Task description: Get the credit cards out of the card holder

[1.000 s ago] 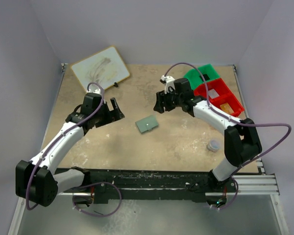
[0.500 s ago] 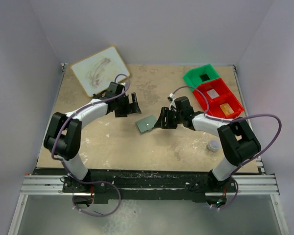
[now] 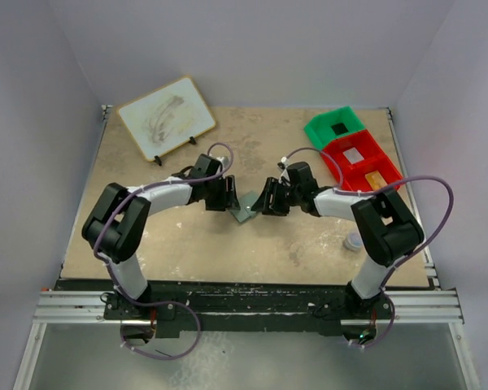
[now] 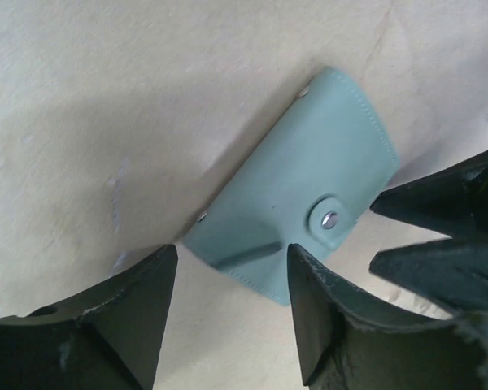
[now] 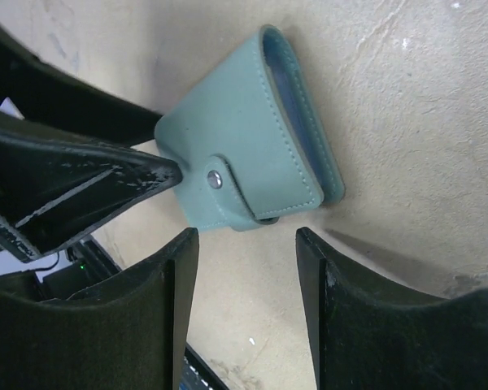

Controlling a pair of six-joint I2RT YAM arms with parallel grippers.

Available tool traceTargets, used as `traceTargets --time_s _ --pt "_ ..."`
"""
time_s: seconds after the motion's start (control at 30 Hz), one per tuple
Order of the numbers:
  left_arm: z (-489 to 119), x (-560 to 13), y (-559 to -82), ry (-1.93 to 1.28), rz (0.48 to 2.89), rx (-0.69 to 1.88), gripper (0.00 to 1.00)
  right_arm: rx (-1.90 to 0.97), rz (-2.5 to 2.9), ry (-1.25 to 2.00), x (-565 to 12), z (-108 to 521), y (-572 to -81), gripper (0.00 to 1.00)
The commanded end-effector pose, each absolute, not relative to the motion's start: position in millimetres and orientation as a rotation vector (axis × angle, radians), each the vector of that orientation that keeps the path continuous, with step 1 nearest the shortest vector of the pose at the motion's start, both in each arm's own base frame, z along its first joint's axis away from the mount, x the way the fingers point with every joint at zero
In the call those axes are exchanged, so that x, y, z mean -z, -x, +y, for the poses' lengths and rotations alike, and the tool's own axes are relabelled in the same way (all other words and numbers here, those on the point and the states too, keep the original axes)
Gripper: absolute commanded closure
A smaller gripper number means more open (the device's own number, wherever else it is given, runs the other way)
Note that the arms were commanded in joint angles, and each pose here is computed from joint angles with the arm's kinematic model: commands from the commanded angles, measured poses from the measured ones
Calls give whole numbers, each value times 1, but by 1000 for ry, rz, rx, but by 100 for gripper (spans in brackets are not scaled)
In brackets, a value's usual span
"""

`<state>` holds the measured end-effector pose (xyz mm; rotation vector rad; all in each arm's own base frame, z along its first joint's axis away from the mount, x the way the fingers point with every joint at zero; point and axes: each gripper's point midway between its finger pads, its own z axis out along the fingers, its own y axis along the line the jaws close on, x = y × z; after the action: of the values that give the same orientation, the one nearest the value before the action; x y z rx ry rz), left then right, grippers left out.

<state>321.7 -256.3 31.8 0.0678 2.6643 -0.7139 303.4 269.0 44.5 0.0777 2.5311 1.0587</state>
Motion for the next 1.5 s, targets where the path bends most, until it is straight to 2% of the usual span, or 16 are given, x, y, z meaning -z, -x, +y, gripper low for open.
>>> traceTargets --time_s 0.0,0.17,0.27,0.37,0.5,0.63,0.83,1.1,1.2,1.37,1.47 --pt "-258 -40 -302 -46 2620 780 47 -1075 2500 -2 -61 281 -319 46" --pt "-255 -35 -272 -55 2635 779 48 -979 2485 101 -66 277 -333 46" --pt "-246 -44 -272 -11 2589 732 48 -868 2487 123 -70 266 -339 46" --pt "-229 -62 -286 34 2511 609 46 -717 2496 117 -72 249 -346 45" --pt "-231 -85 -315 29 2425 547 37 -726 2505 118 -75 249 -344 44" --pt "-253 -77 -344 -60 2471 529 36 -788 2489 49 -76 254 -342 44" --pt "-283 -55 -346 -105 2542 674 42 -852 2496 2 -67 259 -335 45" --pt "-271 -29 -302 -81 2611 740 58 -869 2568 70 -38 261 -323 47" --pt "-267 -24 -288 -56 2622 756 60 -917 2507 135 -54 272 -333 52" --pt "-256 -23 -283 -29 2620 710 61 -706 2437 137 -76 246 -348 48" --pt "-257 -25 -286 -18 2614 709 61 -658 2372 249 -94 242 -353 47"
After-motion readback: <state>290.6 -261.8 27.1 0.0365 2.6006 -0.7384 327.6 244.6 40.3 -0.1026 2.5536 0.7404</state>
